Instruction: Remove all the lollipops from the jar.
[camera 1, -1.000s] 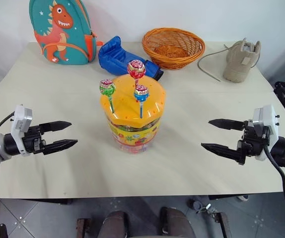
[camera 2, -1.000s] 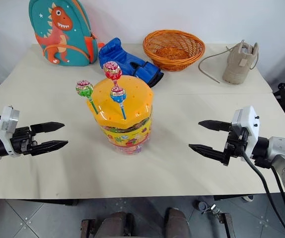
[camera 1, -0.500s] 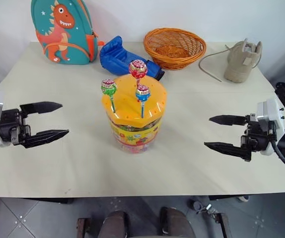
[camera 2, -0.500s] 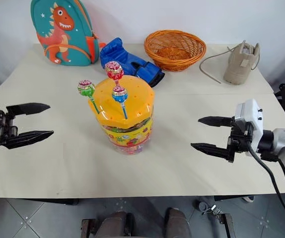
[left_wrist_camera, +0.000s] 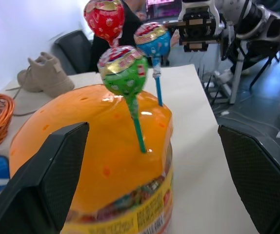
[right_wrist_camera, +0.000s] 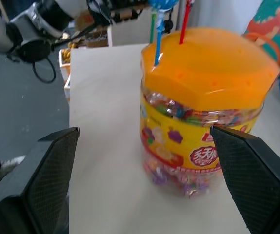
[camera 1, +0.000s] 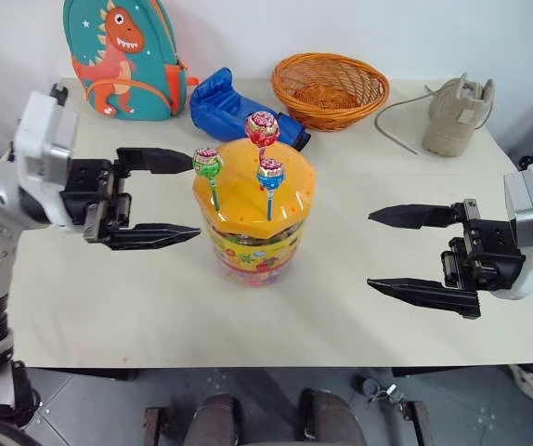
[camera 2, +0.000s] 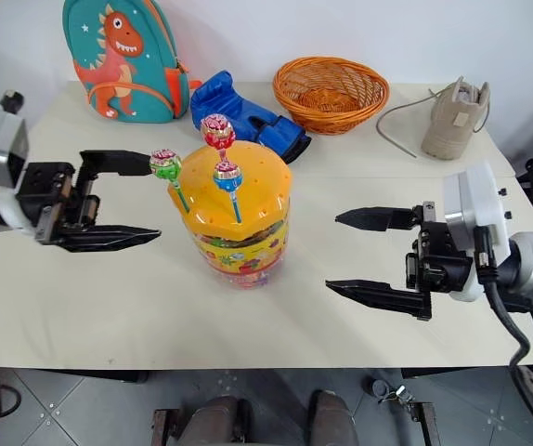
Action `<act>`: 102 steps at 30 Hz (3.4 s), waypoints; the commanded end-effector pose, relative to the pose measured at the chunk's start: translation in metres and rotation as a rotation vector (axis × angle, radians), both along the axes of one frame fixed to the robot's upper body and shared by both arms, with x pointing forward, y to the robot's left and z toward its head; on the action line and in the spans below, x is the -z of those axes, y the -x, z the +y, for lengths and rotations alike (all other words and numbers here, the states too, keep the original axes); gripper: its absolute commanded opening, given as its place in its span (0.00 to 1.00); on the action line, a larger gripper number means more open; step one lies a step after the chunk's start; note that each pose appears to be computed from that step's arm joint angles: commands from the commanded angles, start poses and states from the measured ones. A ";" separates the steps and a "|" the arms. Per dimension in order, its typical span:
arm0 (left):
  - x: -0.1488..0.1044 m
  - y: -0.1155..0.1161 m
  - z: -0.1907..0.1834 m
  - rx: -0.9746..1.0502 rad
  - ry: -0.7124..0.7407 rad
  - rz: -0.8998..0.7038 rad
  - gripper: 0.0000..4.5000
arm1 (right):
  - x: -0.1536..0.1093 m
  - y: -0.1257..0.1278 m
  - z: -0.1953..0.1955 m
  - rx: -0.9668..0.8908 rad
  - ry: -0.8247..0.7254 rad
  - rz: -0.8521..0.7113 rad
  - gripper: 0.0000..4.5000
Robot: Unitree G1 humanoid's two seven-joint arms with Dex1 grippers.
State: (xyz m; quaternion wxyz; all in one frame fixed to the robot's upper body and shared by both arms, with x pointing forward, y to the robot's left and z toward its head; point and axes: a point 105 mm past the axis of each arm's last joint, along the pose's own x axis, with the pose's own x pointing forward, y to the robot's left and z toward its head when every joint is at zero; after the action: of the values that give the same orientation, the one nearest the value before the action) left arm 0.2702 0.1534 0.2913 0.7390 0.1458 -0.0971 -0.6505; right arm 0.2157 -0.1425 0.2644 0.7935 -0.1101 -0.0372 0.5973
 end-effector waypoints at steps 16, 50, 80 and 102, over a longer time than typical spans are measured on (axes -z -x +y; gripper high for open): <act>-0.016 -0.003 -0.016 0.102 0.077 -0.013 0.13 | -0.019 0.010 0.002 0.035 -0.044 -0.078 1.00; 0.115 -0.041 0.103 -0.899 -0.075 0.530 0.01 | -0.016 0.006 -0.008 -0.029 -0.107 -0.002 1.00; -0.023 -0.006 0.084 -0.399 0.084 0.106 1.00 | -0.015 0.008 0.003 -0.025 -0.017 -0.008 1.00; 0.006 0.008 0.074 -0.012 0.087 0.034 1.00 | -0.016 -0.028 0.085 -0.240 0.061 -0.147 1.00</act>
State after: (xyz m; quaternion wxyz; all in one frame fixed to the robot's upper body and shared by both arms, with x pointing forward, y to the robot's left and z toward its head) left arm 0.2708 0.2266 0.2772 0.7585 0.0841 -0.0952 -0.6391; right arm 0.2464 -0.0597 0.2779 0.7196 -0.1612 -0.0798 0.6707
